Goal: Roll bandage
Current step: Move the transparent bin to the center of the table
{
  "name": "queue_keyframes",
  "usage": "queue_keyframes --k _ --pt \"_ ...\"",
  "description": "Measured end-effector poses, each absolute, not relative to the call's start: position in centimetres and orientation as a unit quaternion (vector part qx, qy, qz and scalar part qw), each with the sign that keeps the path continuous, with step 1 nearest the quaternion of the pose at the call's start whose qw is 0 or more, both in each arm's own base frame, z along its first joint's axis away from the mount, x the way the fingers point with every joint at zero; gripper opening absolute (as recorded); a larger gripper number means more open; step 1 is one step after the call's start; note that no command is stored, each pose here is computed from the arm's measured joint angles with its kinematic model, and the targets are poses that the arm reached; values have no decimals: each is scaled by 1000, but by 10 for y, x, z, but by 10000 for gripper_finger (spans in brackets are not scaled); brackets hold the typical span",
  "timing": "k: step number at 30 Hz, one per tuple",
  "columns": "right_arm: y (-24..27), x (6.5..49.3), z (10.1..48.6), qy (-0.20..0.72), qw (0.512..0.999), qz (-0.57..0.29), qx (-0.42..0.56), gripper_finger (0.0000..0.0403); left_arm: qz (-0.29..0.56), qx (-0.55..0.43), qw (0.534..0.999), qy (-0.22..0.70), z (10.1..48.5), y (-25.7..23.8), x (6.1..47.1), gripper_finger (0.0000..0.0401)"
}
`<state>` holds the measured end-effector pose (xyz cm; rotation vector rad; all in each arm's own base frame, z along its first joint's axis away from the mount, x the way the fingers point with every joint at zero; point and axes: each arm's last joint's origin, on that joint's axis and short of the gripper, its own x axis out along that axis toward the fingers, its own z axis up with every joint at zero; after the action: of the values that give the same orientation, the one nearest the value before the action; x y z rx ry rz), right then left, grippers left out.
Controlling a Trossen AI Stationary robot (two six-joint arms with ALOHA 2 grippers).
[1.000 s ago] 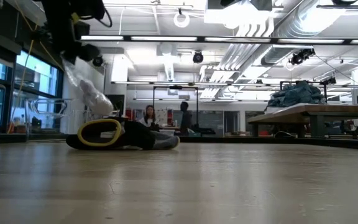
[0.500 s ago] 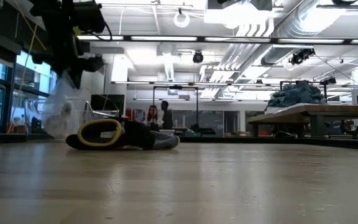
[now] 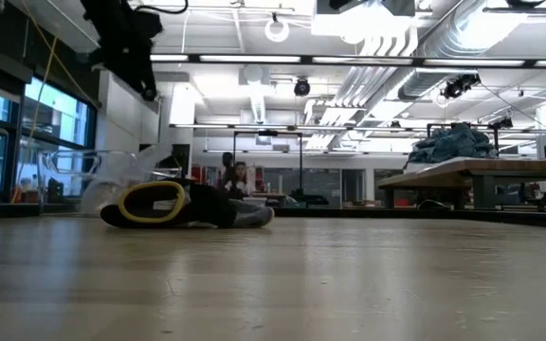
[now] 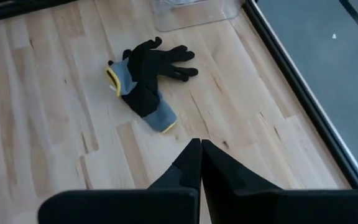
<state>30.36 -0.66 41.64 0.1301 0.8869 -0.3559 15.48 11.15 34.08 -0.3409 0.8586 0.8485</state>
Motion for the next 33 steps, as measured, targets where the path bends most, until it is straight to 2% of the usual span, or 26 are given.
queue_keyframes --k 2,4,7,11,17,19,24,30,33 --pt "-7 304 416 428 886 -168 55 0 319 -157 814 460 339 101 152 186" --pt "-10 304 417 428 887 -167 48 0 257 -146 794 531 326 93 151 188" --pt "-13 305 418 421 890 -171 50 0 211 -104 767 597 303 88 158 188" --pt "-18 307 419 409 894 -178 55 0 144 -60 740 654 283 86 172 188" --pt "-23 307 420 404 895 -181 56 0 33 -39 726 685 277 75 185 188" --pt "-23 307 420 405 895 -179 52 0 31 -6 710 703 270 73 186 188" --pt "-23 308 420 404 896 -177 49 0 96 10 684 723 253 82 195 188" --pt "-23 308 420 404 896 -176 50 0 76 -3 668 740 237 85 208 186" --pt "-23 307 420 405 896 -176 49 0 78 7 642 762 227 84 214 155"
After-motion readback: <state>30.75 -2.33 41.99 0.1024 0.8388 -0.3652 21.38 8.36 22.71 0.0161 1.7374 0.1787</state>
